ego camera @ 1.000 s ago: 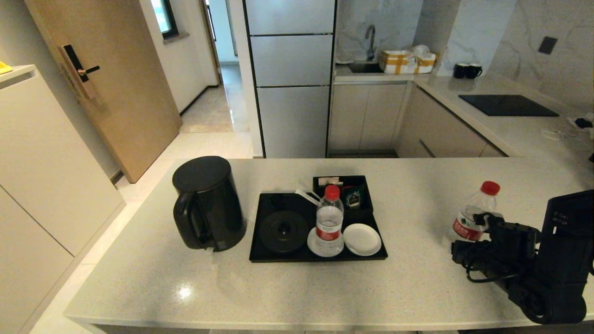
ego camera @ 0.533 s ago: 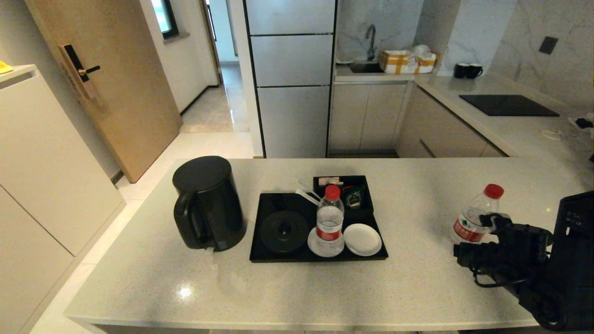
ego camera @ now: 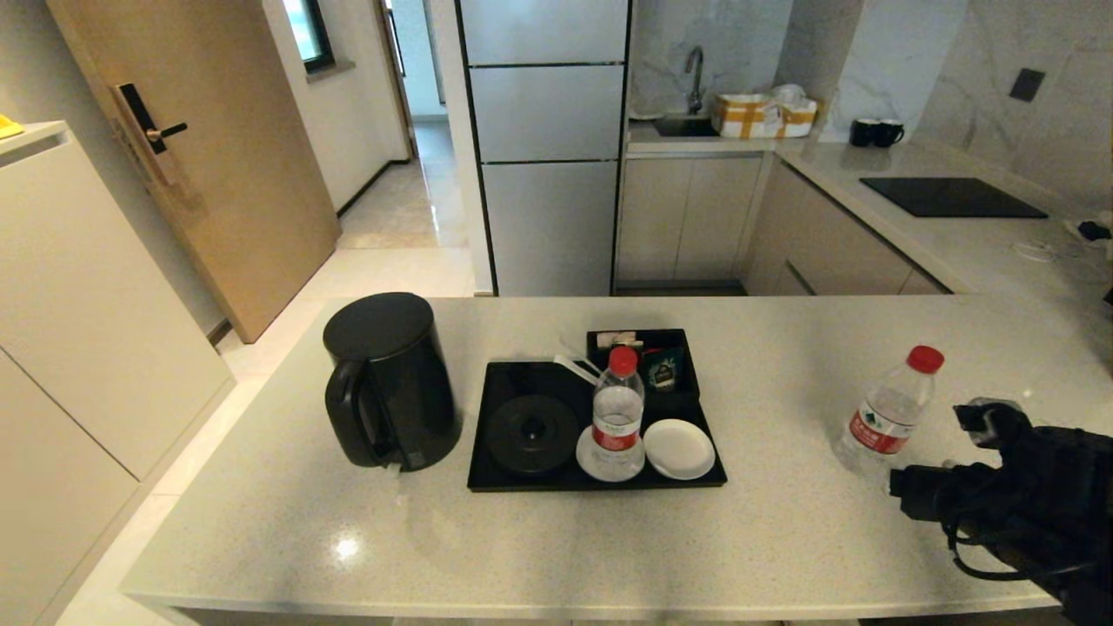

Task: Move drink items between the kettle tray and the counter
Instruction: Pick up the bottled water

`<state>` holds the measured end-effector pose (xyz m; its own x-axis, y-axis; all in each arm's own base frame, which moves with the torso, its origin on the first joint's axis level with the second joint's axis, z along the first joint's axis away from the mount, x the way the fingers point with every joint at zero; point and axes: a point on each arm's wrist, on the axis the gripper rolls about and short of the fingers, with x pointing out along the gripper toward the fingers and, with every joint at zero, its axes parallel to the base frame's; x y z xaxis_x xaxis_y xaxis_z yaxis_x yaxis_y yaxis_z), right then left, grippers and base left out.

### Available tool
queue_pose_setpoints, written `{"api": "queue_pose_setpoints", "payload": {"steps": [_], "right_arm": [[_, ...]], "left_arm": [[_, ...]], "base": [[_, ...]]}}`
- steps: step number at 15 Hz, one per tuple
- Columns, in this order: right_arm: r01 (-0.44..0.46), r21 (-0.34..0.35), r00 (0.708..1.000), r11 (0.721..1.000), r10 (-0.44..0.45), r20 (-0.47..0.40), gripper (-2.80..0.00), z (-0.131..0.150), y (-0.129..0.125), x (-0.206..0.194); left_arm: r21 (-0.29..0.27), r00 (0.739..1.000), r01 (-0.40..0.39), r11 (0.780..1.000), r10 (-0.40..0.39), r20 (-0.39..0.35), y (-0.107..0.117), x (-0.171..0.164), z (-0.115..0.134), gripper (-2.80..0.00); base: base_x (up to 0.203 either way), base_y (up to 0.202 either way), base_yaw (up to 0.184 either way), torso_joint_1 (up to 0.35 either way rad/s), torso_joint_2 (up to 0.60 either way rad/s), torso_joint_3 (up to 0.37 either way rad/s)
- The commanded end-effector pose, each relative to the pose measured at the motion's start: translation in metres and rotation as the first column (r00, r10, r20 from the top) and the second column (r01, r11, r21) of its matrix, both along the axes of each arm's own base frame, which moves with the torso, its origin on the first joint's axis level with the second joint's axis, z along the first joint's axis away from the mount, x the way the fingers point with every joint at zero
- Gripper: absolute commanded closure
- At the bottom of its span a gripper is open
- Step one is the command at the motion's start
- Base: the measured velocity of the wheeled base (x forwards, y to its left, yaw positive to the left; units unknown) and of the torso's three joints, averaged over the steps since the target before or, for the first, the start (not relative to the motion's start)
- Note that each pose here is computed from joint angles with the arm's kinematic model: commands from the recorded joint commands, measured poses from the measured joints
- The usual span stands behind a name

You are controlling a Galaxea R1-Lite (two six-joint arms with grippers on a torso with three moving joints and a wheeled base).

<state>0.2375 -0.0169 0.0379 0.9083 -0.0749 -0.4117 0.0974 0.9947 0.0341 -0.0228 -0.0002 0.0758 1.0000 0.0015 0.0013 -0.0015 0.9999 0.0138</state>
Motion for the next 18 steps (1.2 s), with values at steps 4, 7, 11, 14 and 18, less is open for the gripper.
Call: {"api": "queue_pose_setpoints", "payload": {"steps": [4,7,11,14,18], "right_arm": [[-0.101,-0.063,0.982,0.993,0.11,0.155,-2.8,0.057,0.021,-0.022],[-0.24,-0.037,0.965,0.97,0.242,0.098,-2.8,0.099,0.052,-0.01],[-0.42,0.096,0.907,0.903,0.422,-0.004,-2.8,0.131,0.098,0.004],[-0.477,0.112,0.867,0.872,0.487,-0.104,-2.8,0.089,0.141,0.037],[-0.498,0.033,0.86,0.867,0.498,-0.106,-2.8,0.031,0.191,0.061]], "left_arm": [[0.0,1.0,0.0,1.0,0.0,0.0,0.0,0.0,0.0,-2.8],[-0.001,1.0,0.001,1.0,-0.001,0.003,0.0,0.0,0.0,-2.8],[-0.007,1.0,0.001,1.0,-0.001,0.003,0.0,0.0,0.0,-2.8],[-0.009,1.0,0.001,1.0,-0.001,0.003,0.0,0.0,0.0,-2.8],[-0.008,1.0,0.0,1.0,0.0,0.003,0.0,0.0,0.0,-2.8]], "base": [[0.0,0.0,0.0,0.0,0.0,0.0],[0.0,0.0,0.0,0.0,0.0,0.0],[0.0,0.0,0.0,0.0,0.0,0.0],[0.0,0.0,0.0,0.0,0.0,0.0],[0.0,0.0,0.0,0.0,0.0,0.0]]}}
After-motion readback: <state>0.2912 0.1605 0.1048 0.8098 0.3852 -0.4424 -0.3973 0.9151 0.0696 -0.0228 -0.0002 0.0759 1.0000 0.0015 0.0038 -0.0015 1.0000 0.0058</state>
